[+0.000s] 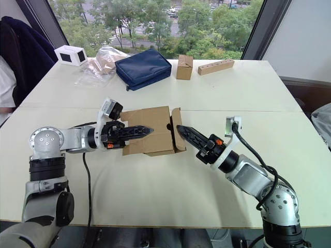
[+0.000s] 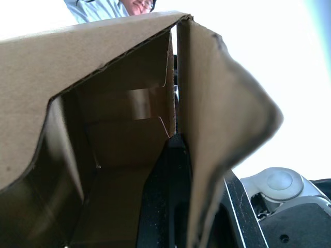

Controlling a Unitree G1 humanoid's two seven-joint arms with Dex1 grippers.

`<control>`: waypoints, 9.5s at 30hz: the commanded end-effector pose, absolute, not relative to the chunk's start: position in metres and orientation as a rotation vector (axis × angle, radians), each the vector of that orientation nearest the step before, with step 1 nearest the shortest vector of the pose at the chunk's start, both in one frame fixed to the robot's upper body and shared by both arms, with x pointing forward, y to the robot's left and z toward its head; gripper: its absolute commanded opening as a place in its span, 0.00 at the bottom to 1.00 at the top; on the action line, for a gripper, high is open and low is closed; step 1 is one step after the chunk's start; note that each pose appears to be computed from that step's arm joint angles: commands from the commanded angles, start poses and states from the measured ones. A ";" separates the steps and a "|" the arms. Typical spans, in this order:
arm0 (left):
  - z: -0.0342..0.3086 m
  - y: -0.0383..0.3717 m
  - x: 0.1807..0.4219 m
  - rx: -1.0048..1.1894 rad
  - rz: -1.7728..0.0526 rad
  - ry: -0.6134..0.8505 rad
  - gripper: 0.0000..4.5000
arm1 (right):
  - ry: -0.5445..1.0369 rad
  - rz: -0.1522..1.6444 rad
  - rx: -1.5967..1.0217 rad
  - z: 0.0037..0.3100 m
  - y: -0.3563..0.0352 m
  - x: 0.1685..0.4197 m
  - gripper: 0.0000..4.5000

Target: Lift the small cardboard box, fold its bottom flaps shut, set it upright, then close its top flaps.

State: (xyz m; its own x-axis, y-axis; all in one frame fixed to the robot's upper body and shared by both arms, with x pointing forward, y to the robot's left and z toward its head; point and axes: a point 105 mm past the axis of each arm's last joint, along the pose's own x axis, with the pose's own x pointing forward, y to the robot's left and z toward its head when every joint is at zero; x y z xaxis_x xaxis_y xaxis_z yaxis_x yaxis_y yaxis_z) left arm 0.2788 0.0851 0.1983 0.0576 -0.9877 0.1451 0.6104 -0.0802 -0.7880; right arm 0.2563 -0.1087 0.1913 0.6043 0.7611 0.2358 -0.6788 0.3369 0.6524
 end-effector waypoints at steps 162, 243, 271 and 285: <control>0.122 0.121 0.352 0.041 -1.170 0.400 0.02 | 0.323 0.867 -0.165 0.128 -0.125 0.289 0.00; 0.128 0.092 0.341 -0.059 -1.350 0.473 0.02 | 0.243 0.976 0.028 0.123 -0.113 0.306 0.00; 0.149 0.061 0.400 -0.170 -1.255 0.362 0.02 | 0.199 1.187 0.034 0.153 -0.064 0.261 0.00; 0.132 0.057 0.387 -0.161 -1.352 0.427 0.02 | 0.197 1.100 0.039 0.146 -0.065 0.288 0.00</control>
